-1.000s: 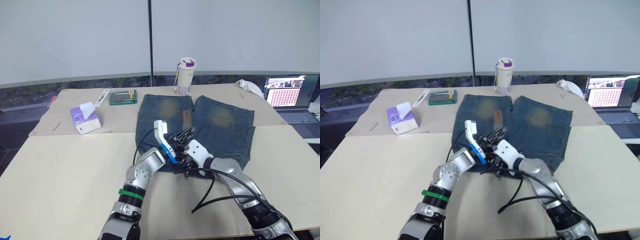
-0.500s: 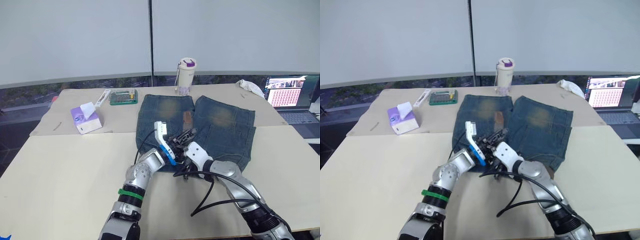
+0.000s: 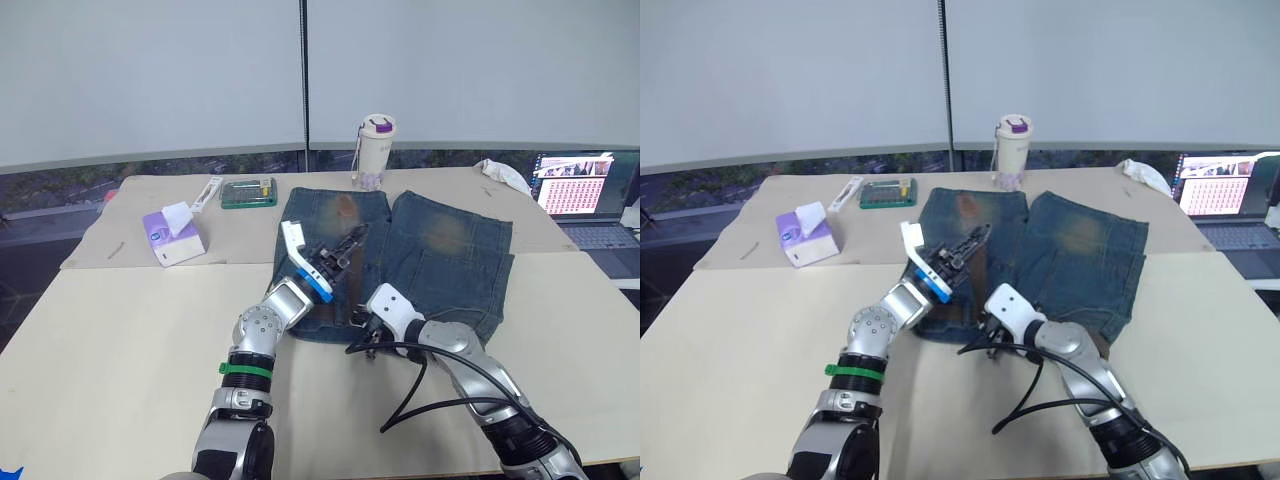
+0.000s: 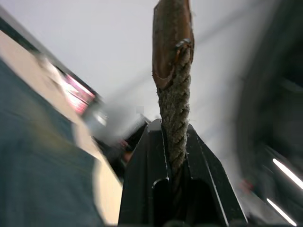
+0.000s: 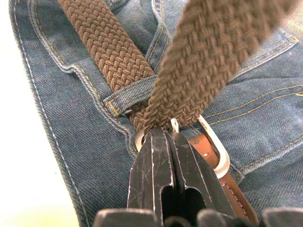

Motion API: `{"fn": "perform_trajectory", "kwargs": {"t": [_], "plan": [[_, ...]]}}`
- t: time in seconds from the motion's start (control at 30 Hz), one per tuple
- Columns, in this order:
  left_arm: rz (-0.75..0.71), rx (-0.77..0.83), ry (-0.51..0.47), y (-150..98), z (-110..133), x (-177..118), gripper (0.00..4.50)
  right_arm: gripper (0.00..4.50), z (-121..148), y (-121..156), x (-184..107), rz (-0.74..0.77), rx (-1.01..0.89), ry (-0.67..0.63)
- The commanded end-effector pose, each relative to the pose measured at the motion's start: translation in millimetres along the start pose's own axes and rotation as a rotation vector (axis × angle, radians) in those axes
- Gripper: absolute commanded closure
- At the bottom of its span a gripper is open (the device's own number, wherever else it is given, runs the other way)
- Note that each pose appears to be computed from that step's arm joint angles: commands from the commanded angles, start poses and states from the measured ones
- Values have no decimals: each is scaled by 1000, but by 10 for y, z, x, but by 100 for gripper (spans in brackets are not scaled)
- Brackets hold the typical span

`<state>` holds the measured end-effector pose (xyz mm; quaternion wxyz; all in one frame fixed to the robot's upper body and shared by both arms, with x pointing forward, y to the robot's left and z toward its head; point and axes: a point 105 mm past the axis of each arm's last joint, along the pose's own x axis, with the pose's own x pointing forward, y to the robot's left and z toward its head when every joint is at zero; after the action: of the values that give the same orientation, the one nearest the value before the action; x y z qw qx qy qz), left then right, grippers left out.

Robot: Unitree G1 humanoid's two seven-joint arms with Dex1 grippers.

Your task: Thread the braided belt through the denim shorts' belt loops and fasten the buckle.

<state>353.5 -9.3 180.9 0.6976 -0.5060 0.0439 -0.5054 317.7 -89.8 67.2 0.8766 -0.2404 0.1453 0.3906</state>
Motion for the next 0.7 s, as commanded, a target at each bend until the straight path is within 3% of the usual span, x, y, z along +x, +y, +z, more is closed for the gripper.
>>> {"fn": "perform_trajectory", "kwargs": {"t": [0.03,0.13,0.27,0.57,0.7], "plan": [[-301,13,25,-681,0,303,450,449,-600,282,65,92,84,210],[-309,-2,55,-681,-77,290,450,449,-612,278,53,88,86,213],[-223,19,7,-500,9,268,450,449,-600,257,14,77,95,204],[-53,103,-33,-115,186,116,450,449,-322,131,-167,36,142,80],[-23,149,-6,-19,205,70,450,449,-206,157,-244,51,174,31]]}}
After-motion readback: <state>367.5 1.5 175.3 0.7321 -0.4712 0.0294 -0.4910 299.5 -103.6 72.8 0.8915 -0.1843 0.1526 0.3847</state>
